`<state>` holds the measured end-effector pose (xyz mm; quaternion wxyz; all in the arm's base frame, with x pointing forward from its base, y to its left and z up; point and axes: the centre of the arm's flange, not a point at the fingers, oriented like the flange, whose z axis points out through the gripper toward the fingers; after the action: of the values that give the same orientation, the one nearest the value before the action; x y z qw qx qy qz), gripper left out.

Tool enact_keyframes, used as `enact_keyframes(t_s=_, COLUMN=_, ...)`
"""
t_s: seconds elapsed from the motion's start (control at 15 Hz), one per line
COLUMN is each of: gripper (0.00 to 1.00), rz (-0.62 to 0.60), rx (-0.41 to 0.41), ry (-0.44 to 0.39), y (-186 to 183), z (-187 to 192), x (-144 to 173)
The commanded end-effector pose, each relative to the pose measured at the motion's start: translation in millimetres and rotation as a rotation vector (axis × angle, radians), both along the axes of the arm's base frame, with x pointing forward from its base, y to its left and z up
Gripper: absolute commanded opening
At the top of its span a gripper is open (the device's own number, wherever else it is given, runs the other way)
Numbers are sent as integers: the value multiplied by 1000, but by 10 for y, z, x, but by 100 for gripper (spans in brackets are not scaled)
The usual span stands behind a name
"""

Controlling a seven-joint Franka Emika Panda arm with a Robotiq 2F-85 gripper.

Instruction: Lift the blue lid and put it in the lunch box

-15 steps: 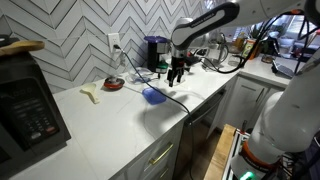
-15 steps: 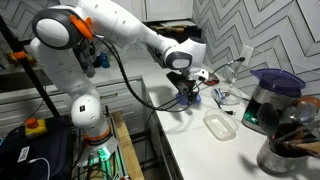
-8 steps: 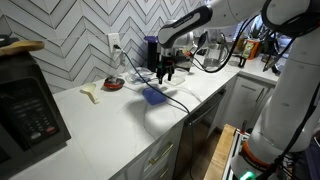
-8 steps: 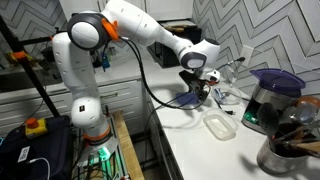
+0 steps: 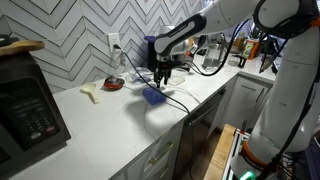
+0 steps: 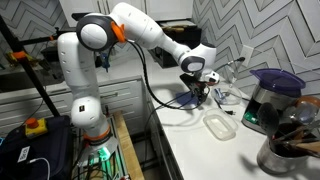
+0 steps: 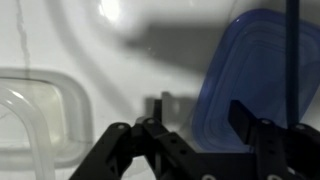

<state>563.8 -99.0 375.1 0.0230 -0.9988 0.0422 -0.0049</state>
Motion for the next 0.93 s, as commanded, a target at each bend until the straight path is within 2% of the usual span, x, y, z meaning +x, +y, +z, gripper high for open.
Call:
enact_keyframes(t_s=0.0, gripper=44, rz=-6, rx=-9, ry=14, y=116, z=-240, x=46)
enact_keyframes(t_s=0.27, gripper=35, rz=2, rx=1, ry=19, y=194, z=-375, x=87)
enact_keyframes(t_s=0.33, gripper=30, rz=1, rx=1, ry=18, y=193, z=-383, x=94)
enact_keyframes(t_s=0.4, gripper=11, rz=-4, rx=3, ry=15, y=179, z=-375, x=102)
enact_keyframes(t_s=0.47, gripper=9, rz=-7, rx=2, ry=15, y=173, z=-375, x=98)
enact_keyframes(t_s=0.53, gripper=2, rz=-7, rx=3, ry=13, y=170, z=-370, x=99)
enact_keyframes(t_s=0.6, gripper=0, rz=-8, rx=2, ry=8, y=164, z=-356, x=103)
enact_keyframes(t_s=0.87, gripper=2, rz=-22, rx=-14, ry=-21, y=54, z=-230, x=91)
